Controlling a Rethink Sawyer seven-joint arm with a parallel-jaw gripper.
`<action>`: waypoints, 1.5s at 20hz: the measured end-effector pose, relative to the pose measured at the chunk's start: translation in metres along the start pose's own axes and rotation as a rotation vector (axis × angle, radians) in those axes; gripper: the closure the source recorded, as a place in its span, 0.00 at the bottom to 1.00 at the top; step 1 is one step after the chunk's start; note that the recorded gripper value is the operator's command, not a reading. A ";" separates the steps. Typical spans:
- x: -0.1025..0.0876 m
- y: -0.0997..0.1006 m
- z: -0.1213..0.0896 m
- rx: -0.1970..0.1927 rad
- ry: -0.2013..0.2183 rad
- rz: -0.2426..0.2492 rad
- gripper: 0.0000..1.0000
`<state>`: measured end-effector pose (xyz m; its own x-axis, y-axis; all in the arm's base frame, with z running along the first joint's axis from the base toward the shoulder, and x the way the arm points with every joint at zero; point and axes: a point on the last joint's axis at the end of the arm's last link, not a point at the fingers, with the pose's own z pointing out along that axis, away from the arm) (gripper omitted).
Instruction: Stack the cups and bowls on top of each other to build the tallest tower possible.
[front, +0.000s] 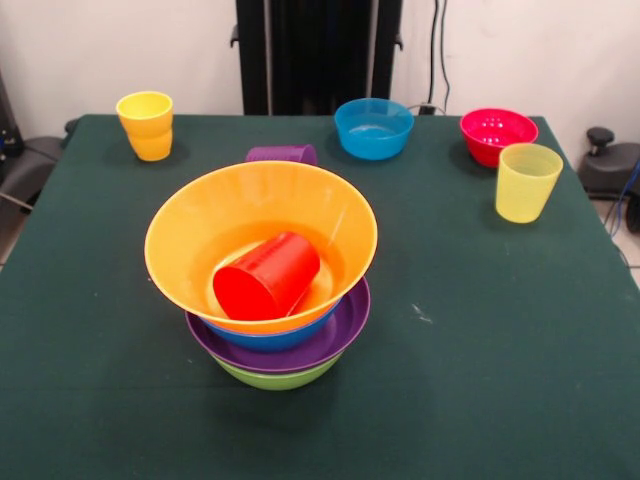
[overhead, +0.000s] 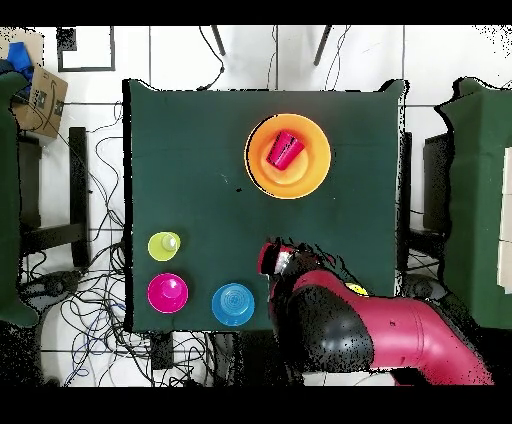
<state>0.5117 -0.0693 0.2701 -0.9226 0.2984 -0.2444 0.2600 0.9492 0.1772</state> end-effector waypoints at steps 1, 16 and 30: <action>0.000 0.000 0.001 0.000 -0.002 -0.010 0.00; -0.021 -0.003 -0.003 0.012 -0.056 -0.062 0.00; -0.045 -0.011 -0.023 0.022 -0.040 -0.014 0.00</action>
<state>0.5440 -0.0955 0.3007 -0.9141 0.2885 -0.2849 0.2539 0.9552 0.1523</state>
